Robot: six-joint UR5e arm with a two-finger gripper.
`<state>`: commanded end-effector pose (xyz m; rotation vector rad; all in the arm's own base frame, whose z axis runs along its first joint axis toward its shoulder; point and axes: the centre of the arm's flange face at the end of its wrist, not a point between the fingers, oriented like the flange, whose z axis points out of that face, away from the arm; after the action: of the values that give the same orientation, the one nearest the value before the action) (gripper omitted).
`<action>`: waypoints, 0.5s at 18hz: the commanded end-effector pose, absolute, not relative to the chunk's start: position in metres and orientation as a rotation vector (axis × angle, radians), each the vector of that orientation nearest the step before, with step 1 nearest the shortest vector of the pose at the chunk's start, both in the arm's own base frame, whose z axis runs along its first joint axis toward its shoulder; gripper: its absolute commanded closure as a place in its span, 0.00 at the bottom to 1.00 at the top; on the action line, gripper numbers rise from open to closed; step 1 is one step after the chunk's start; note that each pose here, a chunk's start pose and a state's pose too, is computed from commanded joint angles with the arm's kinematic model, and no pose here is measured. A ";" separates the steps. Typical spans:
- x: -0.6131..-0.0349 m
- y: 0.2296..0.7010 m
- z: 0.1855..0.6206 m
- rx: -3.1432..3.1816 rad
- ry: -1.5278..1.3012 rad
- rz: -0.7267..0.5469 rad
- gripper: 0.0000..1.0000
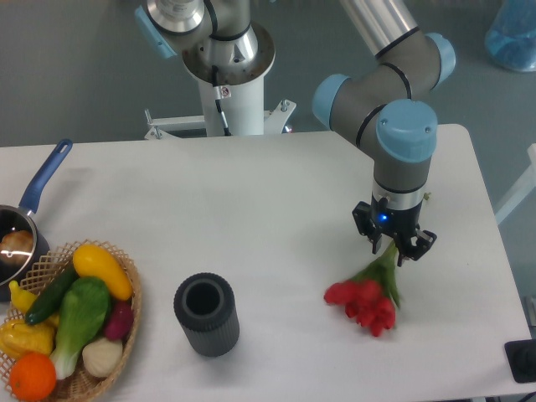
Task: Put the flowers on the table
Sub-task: 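Open the gripper to release the tulips and lift it away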
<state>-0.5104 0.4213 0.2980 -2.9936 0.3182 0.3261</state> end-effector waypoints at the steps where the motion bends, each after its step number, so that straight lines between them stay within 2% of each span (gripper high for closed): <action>1: -0.513 0.420 0.296 -2.993 0.313 0.336 0.00; 5: -0.537 0.395 0.294 -2.989 0.246 0.362 0.00; 9: -0.546 0.390 0.293 -2.970 0.226 0.396 0.00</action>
<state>-0.5458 0.3900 0.2932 -2.9700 0.2260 0.3955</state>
